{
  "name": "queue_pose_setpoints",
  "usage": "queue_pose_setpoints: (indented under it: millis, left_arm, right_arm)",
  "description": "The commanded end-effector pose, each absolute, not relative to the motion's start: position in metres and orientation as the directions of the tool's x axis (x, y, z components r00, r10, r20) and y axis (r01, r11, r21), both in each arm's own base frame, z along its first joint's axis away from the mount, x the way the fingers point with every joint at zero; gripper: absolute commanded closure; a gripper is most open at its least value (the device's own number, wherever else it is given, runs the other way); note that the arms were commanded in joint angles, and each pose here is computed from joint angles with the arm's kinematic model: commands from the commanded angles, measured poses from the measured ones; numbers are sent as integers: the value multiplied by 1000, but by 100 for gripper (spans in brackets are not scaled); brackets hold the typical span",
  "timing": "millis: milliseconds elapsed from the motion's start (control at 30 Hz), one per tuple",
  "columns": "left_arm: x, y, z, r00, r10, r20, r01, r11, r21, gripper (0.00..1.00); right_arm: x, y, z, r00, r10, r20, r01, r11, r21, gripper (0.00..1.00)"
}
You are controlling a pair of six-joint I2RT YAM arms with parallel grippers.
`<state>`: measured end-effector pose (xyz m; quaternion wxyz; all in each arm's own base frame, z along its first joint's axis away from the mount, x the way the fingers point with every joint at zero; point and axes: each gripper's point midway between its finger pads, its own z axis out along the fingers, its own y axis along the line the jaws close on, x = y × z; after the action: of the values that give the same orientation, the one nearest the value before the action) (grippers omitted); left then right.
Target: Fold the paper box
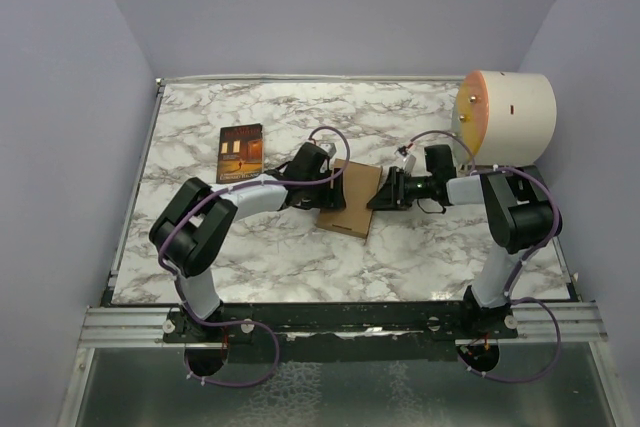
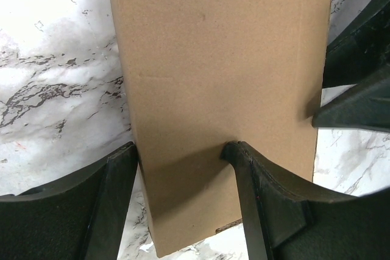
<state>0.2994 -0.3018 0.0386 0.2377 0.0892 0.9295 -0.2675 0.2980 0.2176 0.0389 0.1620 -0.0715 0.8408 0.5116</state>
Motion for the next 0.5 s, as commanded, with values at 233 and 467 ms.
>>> queue_pose_setpoints:
  millis: [233, 467]
  left_arm:
    - [271, -341, 27, -892, 117, -436, 348, 794, -499, 36]
    - [276, -325, 21, -895, 111, -432, 322, 830, -455, 36]
  right_arm:
    - [304, 223, 47, -909, -9, -416, -368, 482, 795, 75]
    - [307, 217, 55, -880, -48, -472, -427, 515, 744, 56]
